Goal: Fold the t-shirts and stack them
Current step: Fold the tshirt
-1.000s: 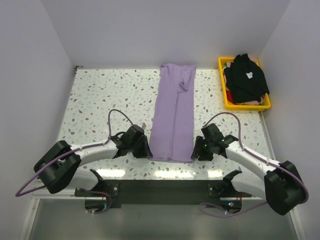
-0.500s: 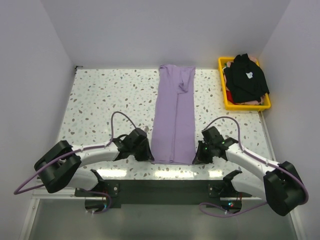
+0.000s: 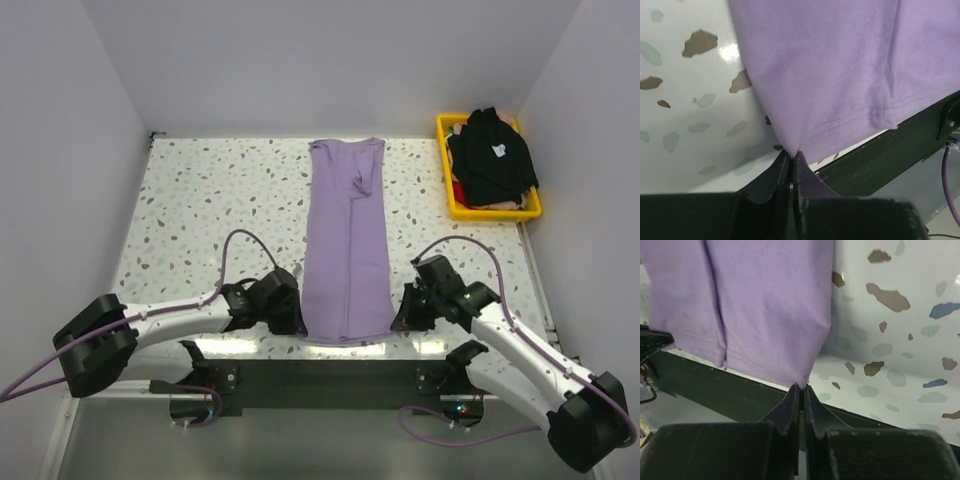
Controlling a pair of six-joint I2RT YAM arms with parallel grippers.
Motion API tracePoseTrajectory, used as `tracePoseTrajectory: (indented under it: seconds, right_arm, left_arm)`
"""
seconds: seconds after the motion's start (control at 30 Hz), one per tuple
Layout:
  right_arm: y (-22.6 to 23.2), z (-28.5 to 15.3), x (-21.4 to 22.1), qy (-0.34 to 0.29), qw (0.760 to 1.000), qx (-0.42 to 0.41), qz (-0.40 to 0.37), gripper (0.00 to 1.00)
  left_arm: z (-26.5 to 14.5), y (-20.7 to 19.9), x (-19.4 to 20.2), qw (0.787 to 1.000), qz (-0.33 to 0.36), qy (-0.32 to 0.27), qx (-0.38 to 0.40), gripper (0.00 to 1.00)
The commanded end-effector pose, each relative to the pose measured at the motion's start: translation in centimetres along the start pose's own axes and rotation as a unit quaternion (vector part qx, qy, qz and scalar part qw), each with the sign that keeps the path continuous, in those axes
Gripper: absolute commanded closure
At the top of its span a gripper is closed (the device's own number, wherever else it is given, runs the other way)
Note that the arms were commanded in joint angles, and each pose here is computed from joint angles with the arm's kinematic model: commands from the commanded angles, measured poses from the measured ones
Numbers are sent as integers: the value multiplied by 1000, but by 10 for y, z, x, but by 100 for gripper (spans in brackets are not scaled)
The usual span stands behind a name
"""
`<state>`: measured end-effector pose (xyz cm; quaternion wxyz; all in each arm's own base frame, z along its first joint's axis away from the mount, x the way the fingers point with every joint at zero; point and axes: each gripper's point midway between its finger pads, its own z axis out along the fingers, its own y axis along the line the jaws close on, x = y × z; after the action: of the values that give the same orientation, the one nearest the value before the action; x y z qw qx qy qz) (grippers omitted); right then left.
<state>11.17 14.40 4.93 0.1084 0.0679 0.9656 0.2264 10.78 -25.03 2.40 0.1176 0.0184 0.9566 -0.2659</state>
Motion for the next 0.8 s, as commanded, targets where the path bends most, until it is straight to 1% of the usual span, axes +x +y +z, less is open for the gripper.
tracePoseTrajectory:
  seconds: [0.0, 0.03, 0.07, 0.13, 0.17, 0.2, 0.23, 0.27, 0.33, 0.43, 0.47, 0.5, 0.6, 0.63, 0.67, 0.7, 0.73, 0.77]
  right_arm:
    - [17, -18, -29, -44, 999, 0, -32, 100]
    - [21, -17, -37, -51, 998, 2, -33, 100]
    - [27, -18, -45, -63, 997, -3, -37, 100]
    - [43, -21, -71, -103, 994, -18, -40, 100]
    - [49, -19, -80, -106, 994, -14, -37, 100]
    - [53, -17, -87, -113, 993, -16, -35, 100]
    - [60, -16, -100, -133, 990, -22, -36, 100]
    - [64, -13, -107, -138, 990, -23, -29, 100]
    - [72, -7, -126, -158, 987, -21, -24, 100]
    - [84, -2, -154, -182, 983, -14, -18, 100]
    - [90, -6, -168, -200, 980, -12, -17, 100]
    - [90, 1, -173, -196, 980, -4, -17, 100]
    - [96, 1, -204, -226, 974, 10, -12, 100]
    - [94, 11, -211, -221, 975, 16, -7, 100]
    - [100, 9, -221, -229, 973, 10, -5, 100]
    - [98, 11, -230, -233, 972, 12, 0, 100]
    - [95, 21, -237, -229, 973, 16, 7, 100]
    - [96, 18, -250, -237, 971, 13, 15, 100]
  left_arm:
    - [-13, -29, -40, 998, 24, -59, 12, 100]
    - [-16, -41, -52, 997, 30, -73, 18, 100]
    - [-16, -44, -60, 995, 36, -87, 16, 100]
    - [-18, -57, -79, 993, 37, -107, 31, 100]
    - [-12, -56, -85, 993, 37, -108, 22, 100]
    - [-13, -65, -96, 992, 39, -117, 28, 100]
    - [-7, -63, -101, 992, 38, -117, 17, 100]
    - [-6, -62, -109, 991, 33, -128, 8, 100]
    - [-3, -64, -129, 989, 19, -147, 12, 100]
    - [-2, -59, -159, 984, -10, -179, 12, 100]
    - [-4, -53, -173, 981, -25, -194, 5, 100]
    - [-6, -55, -184, 979, -28, -204, 6, 100]
    - [-8, -48, -213, 972, -38, -233, -8, 100]
    - [-9, -52, -225, 969, -37, -244, -7, 100]
    - [-11, -50, -238, 966, -33, -255, -8, 100]
    - [-16, -57, -253, 963, -33, -268, -4, 100]
    - [-6, -52, -258, 964, -31, -263, -13, 100]
    - [-6, -52, -270, 963, -32, -268, -8, 100]
